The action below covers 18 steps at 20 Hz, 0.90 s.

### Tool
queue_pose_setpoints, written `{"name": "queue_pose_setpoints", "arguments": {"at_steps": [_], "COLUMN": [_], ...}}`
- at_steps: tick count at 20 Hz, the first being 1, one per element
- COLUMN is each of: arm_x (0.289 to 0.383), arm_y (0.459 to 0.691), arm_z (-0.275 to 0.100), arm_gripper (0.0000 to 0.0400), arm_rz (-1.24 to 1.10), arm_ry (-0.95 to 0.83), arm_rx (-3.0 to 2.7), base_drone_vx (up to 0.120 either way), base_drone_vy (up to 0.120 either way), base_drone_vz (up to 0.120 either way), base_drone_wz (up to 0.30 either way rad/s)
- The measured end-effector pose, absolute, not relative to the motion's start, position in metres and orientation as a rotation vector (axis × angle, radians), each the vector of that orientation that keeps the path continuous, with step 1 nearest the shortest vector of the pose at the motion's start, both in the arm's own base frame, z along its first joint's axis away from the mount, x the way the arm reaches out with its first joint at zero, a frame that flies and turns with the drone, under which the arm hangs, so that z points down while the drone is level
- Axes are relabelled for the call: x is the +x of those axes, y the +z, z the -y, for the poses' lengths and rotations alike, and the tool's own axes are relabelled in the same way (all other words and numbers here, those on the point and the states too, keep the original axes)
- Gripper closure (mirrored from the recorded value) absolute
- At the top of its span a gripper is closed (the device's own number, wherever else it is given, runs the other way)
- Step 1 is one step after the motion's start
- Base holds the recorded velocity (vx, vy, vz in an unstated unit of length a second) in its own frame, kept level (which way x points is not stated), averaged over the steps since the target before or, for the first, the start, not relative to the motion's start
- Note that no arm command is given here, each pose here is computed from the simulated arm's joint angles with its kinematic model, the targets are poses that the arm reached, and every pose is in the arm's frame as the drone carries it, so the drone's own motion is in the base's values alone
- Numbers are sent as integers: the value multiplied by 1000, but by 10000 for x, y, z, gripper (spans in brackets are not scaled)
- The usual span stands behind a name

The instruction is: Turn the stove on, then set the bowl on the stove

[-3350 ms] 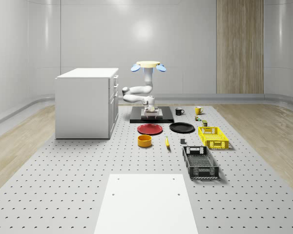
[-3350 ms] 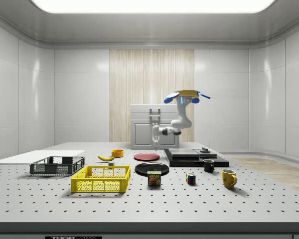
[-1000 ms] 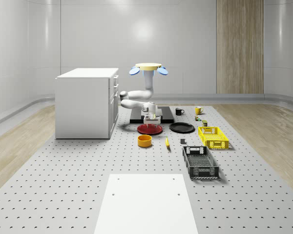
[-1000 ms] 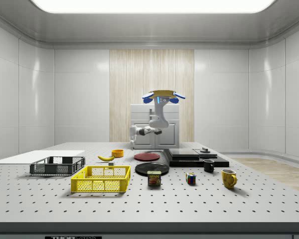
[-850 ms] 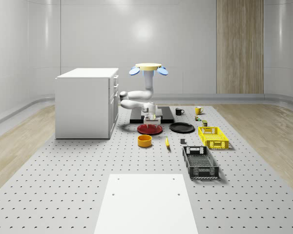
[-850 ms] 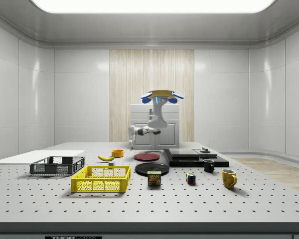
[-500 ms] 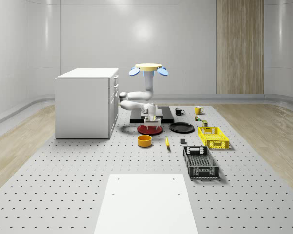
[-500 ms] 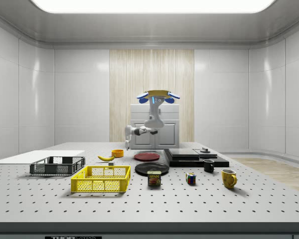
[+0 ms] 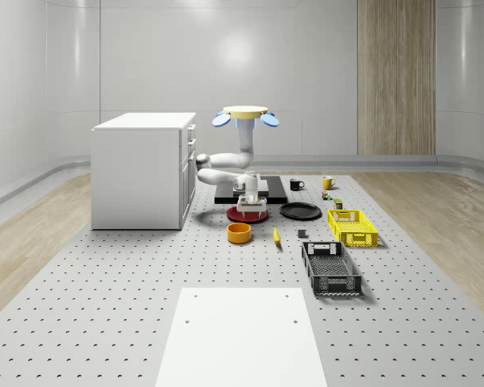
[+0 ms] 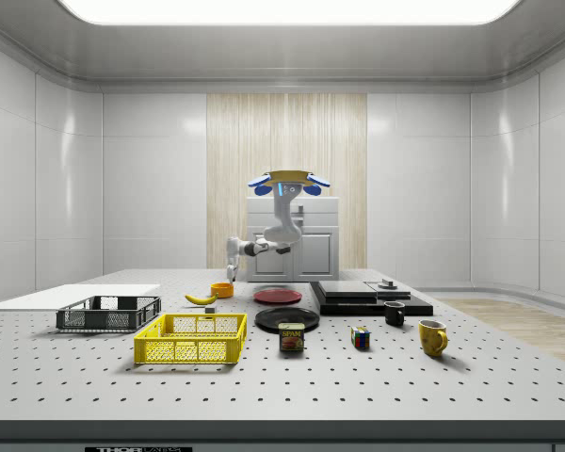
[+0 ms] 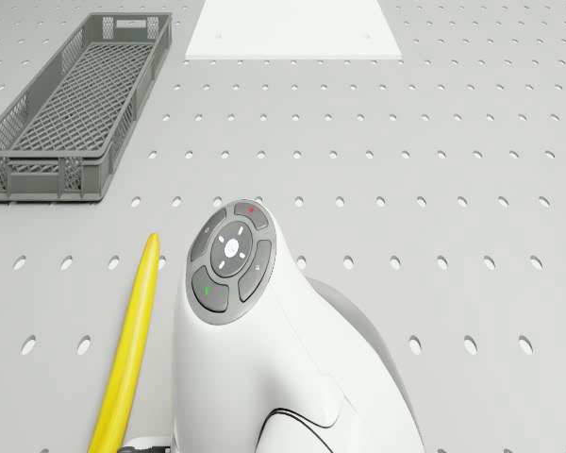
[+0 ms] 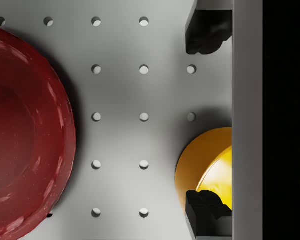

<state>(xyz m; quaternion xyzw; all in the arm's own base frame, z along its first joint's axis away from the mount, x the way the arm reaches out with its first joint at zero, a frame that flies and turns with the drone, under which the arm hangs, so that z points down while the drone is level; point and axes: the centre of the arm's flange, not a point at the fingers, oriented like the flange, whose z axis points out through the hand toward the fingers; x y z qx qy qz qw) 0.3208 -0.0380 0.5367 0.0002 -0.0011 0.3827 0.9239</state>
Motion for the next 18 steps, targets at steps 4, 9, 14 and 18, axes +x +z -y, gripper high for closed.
{"name": "queue_pose_setpoints", "arguments": {"at_steps": [4, 9, 14, 18], "arm_x": [3208, 3208, 3208, 3207], "arm_y": [5367, 5367, 5368, 5457], "arm_z": [380, 380, 380, 380], "arm_gripper": [0, 0, 0, 0], "arm_rz": [2, 2, 2, 2], "arm_ry": [785, 786, 785, 786], "arm_rx": [1, 0, 1, 0], "base_drone_vx": [120, 120, 96, 0], "base_drone_vy": [0, 0, -64, 0], "base_drone_vz": [0, 0, 0, 0], "base_drone_wz": [0, 0, 0, 0]}}
